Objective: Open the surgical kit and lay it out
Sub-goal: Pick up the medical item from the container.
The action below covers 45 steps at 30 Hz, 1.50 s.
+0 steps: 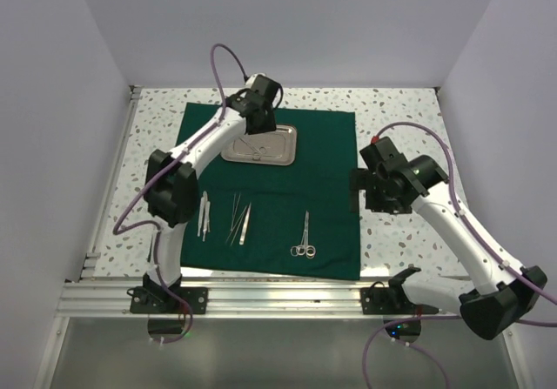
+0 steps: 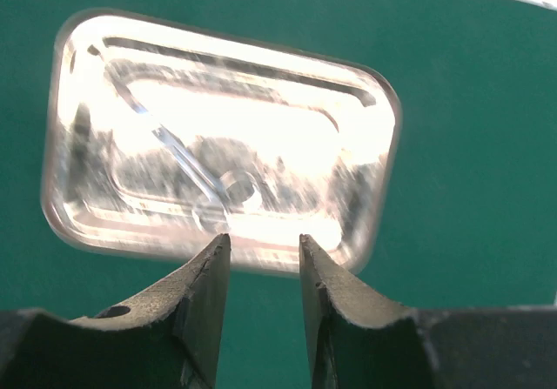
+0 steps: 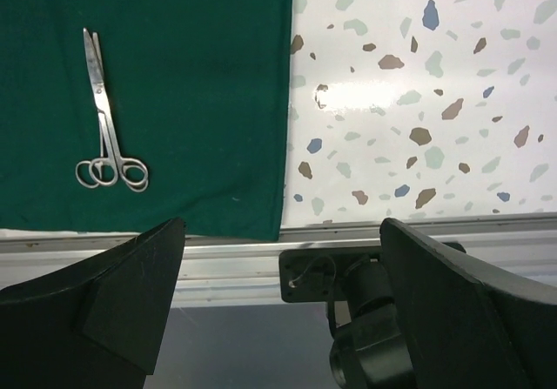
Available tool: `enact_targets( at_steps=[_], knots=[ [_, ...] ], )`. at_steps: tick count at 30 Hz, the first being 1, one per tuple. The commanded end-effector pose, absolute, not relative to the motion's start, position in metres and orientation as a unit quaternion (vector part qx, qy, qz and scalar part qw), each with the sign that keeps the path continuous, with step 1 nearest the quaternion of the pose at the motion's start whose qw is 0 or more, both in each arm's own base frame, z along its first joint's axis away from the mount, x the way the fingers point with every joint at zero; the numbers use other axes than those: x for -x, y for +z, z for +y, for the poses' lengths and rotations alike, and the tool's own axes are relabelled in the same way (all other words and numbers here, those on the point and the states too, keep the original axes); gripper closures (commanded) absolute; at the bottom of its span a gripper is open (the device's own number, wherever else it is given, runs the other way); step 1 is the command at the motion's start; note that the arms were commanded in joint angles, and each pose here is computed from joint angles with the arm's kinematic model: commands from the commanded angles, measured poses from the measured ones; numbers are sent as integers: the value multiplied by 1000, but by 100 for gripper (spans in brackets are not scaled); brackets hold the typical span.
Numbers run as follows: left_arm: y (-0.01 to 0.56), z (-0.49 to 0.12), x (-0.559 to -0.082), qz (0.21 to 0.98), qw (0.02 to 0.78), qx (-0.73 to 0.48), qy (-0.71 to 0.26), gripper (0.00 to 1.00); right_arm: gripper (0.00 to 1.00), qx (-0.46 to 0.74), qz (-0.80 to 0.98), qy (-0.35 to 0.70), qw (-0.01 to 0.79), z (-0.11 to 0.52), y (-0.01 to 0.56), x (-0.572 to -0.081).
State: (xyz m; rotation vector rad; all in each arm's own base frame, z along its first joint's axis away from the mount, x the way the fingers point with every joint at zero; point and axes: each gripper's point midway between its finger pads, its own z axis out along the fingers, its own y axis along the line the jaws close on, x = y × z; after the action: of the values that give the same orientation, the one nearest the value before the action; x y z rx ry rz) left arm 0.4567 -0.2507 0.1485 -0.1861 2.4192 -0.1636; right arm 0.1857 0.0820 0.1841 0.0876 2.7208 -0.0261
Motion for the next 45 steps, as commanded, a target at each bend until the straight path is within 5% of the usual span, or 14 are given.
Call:
enact_targets(
  at_steps=[1, 11, 45],
  knots=[
    [130, -224, -494, 937, 346, 52, -2, 60, 1, -50, 972, -15, 228, 85, 196, -202],
    [75, -193, -549, 938, 331, 105, 11, 59, 2, -44, 979, -50, 193, 86, 187, -213],
    [15, -121, -552, 944, 286, 160, 43, 62, 1, -12, 985, -71, 158, 98, 162, -237]
  ],
)
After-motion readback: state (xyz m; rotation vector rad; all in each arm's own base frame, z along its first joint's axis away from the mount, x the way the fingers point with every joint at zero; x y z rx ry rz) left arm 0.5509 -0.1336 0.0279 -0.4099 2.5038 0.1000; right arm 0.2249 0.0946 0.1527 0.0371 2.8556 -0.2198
